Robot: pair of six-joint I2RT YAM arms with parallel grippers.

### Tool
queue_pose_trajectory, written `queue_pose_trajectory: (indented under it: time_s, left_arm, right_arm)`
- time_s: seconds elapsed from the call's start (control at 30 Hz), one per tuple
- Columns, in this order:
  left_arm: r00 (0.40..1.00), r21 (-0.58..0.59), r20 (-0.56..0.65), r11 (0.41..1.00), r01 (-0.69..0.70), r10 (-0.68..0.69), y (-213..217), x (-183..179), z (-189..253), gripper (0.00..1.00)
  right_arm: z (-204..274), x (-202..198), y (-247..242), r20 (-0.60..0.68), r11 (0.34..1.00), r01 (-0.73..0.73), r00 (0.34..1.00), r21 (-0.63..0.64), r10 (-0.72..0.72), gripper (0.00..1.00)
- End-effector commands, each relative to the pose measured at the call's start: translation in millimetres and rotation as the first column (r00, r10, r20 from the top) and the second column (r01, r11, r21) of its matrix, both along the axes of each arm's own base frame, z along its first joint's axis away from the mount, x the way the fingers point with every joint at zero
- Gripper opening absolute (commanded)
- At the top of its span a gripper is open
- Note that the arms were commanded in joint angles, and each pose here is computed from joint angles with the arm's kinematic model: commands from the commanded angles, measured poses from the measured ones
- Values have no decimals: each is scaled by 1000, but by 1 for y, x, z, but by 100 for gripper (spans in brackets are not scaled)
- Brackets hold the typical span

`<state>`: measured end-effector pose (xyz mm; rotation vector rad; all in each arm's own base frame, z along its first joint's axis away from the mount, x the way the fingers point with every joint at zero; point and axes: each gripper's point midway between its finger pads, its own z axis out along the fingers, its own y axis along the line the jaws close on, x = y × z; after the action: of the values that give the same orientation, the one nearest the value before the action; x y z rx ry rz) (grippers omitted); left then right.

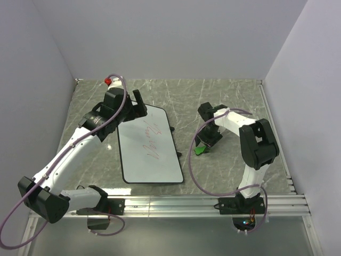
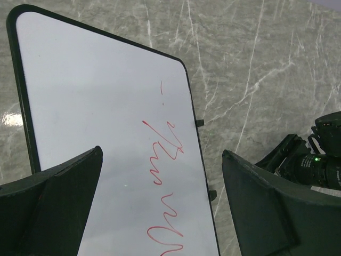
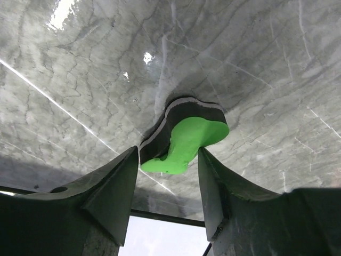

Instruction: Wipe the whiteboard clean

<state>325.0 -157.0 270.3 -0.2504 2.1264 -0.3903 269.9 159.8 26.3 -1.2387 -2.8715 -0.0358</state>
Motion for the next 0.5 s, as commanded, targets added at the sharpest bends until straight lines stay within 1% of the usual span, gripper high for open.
queue_pose_trajectory:
  time_s: [0.0,0.13,0.2,0.27,0.47]
  left_arm:
    - [999,1,41,1000,31,-31,-8,3,10,99]
    - [998,6,38,999,40,-40,-11,3,8,99]
    - [999,3,35,999,41,-41,-12,3,7,99]
    - [998,2,37,999,43,-43,-13,3,7,99]
    - [998,7,35,999,48,-48,-13,2,5,99]
  right_arm:
    - [5,-8,-3,5,1000,-5,1000,-28,5,57]
    - [14,-7,-2,24,1000,-14,1000,-21,14,63]
    - [17,-9,-1,21,1000,-19,1000,-14,19,68]
    - [21,-10,-1,23,1000,-19,1000,-14,19,70]
    - [29,-14,-4,33,1000,-20,999,-18,21,73]
